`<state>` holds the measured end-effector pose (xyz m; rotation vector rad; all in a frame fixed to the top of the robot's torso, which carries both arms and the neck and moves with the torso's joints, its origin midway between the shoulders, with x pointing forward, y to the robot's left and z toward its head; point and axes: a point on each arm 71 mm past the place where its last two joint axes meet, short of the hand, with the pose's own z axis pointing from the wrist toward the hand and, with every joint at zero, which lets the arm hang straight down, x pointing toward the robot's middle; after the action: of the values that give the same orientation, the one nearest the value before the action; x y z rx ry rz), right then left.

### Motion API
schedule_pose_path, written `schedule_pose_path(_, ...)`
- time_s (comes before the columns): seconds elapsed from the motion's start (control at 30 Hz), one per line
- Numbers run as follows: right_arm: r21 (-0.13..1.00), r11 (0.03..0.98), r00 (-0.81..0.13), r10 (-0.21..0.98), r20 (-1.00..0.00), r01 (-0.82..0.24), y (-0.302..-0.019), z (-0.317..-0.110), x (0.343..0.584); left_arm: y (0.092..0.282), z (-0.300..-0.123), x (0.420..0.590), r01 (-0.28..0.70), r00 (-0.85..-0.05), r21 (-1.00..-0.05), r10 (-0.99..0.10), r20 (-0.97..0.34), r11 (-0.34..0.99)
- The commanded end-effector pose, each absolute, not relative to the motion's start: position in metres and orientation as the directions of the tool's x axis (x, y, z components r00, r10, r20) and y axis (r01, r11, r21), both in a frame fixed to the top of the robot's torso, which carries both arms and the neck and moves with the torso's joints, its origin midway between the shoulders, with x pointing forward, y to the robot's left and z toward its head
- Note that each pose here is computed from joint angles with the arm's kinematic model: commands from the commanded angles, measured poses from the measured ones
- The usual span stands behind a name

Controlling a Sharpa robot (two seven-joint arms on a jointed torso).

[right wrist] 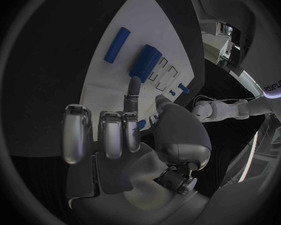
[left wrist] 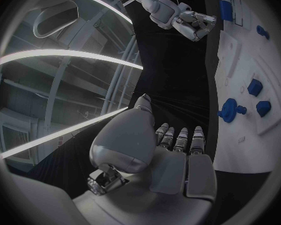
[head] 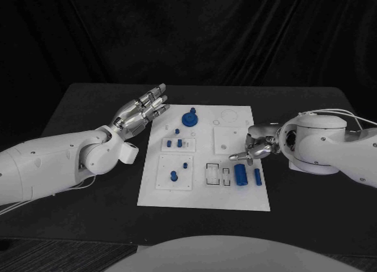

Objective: Assemble the parts on the task board

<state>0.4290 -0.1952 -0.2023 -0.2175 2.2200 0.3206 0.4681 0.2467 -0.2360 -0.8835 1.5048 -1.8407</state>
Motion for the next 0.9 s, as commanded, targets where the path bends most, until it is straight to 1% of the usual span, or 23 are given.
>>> schedule_pose_path(0.03, 0.118, 0.967, -0.649, -0.06, -0.758, -0.227, -0.198, -0.208, 0.427, 0.246, -0.231, 0.467, 0.083, -0.608, -0.969, -0.783, 0.135, -0.231)
schedule_pose_path(0.27, 0.115, 0.968, -0.657, -0.063, -0.751, -0.224, -0.195, -0.213, 0.425, 0.246, -0.231, 0.467, 0.081, -0.608, -0.97, -0.782, 0.135, -0.231)
schedule_pose_path(0.6, 0.084, 0.968, -0.689, -0.107, -0.716, -0.237, -0.192, -0.222, 0.422, 0.245, -0.231, 0.467, 0.08, -0.609, -0.97, -0.781, 0.136, -0.231)
schedule_pose_path(0.9, 0.077, 0.967, -0.702, -0.12, -0.702, -0.243, -0.188, -0.228, 0.421, 0.245, -0.232, 0.467, 0.079, -0.61, -0.97, -0.781, 0.136, -0.231)
